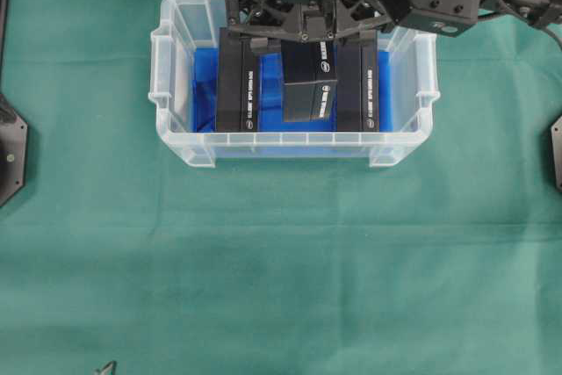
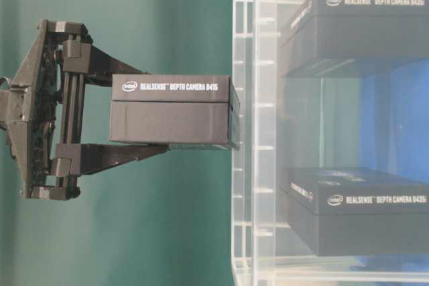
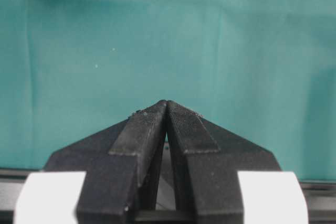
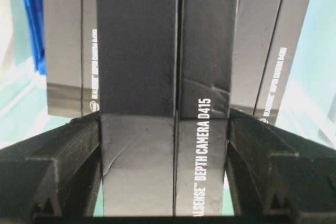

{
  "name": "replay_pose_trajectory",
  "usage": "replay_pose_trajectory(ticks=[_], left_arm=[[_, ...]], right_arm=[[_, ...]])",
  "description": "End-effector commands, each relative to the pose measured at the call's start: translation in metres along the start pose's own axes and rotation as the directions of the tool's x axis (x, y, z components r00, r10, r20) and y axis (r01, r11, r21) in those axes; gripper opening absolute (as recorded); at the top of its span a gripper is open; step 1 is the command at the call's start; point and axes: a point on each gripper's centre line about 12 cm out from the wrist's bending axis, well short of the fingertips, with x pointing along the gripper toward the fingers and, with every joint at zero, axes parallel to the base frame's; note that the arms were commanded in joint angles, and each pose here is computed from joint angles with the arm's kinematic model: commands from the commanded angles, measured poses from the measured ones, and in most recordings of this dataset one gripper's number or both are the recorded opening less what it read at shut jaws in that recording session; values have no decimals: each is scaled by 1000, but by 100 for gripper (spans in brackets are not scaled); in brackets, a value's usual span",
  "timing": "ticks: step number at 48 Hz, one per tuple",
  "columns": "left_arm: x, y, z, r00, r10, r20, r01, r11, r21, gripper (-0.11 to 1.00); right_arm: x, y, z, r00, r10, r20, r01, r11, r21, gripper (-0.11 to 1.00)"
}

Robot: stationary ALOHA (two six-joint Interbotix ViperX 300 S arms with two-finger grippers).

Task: Take the box out of the case with the right arm.
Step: 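Lift the middle box upward out of the foam slot, then carry the box toward the front of the case over the table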

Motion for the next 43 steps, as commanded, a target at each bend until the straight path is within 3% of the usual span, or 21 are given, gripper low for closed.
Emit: replay_pose_trajectory(ticks=[1, 32, 38, 43], left_arm=[[-5, 0, 3, 1000, 1, 19, -1, 1000, -3, 2], [-4, 0, 4, 1000, 1, 16, -1, 1000, -1, 2], [-3, 0, 4, 1000, 3, 15, -3, 1000, -3, 2], [-3, 1, 4, 1000, 4, 13, -4, 1000, -4, 2]], right_arm=[[-35, -7, 3, 997, 80, 9, -80, 997, 7, 66], [-36, -7, 2, 997, 81, 9, -81, 997, 6, 66], [-38, -6, -8, 997, 83, 4, -83, 997, -1, 66], [-41, -8, -21, 997, 73, -4, -73, 997, 28, 66]])
